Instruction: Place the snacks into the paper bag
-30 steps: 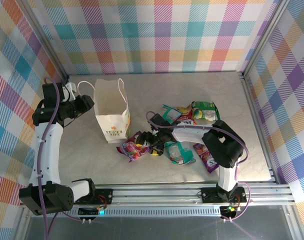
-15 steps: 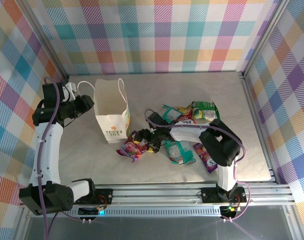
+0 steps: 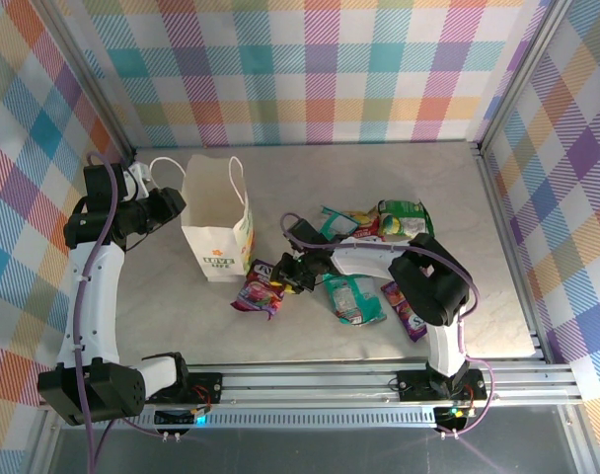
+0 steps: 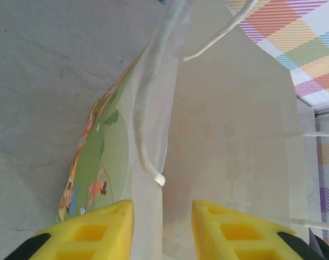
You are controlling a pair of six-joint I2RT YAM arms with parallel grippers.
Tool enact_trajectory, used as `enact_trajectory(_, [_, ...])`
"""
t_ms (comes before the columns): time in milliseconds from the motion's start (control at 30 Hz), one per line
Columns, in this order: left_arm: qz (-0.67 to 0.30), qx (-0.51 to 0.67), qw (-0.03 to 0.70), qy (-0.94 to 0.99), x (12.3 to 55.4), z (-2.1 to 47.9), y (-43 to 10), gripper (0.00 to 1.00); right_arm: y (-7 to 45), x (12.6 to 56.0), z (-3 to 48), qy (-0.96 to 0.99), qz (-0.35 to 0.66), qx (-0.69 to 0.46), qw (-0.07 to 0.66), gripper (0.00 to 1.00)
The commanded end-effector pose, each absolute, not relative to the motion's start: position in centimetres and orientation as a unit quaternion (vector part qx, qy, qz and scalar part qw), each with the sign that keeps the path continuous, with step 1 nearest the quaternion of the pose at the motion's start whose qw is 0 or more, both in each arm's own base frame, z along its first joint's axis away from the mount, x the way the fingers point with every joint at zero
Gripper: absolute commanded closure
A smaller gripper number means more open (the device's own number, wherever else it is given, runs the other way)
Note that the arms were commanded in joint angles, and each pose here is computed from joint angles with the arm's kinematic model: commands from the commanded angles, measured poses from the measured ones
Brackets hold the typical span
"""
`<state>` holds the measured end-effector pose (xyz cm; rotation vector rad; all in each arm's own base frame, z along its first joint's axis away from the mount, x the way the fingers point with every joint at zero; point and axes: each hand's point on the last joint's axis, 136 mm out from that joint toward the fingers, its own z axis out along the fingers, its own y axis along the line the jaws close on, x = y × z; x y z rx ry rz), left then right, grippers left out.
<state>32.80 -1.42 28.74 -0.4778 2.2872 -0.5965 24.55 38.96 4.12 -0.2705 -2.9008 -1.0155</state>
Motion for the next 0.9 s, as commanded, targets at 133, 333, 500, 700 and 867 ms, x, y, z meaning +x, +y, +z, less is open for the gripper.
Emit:
enact_trajectory(133, [-0.227, -0.192, 0.370, 0.880, 32.6, 29.3, -0.8, 0.67, 35.0, 24.2, 4.7, -0.967, -0.247, -0.056, -0.022, 0.83])
enact_trajectory(333, [-0.227, -0.191, 0.374, 0.878, 32.5, 29.8, -0.8, 0.67, 33.5, 24.2, 5.7, -0.972, -0.226, -0.032, -0.049, 0.88])
enact_trajectory(500, [-0.236, -0.190, 0.384, 0.872, 32.6, 30.7, -1.0, 0.65, 32.6, 24.8, 7.7, -0.974, -0.208, -0.009, -0.084, 0.96])
enact_trajectory(700, [-0.244, -0.198, 0.385, 0.868, 33.2, 30.5, -1.0, 0.65, 32.8, 25.5, 11.2, -0.967, -0.220, 0.021, -0.128, 1.00])
enact_trajectory(867, [-0.237, -0.207, 0.388, 0.866, 34.0, 30.0, -0.5, 0.65, 32.8, 25.8, 13.7, -0.959, -0.231, 0.039, -0.159, 1.00])
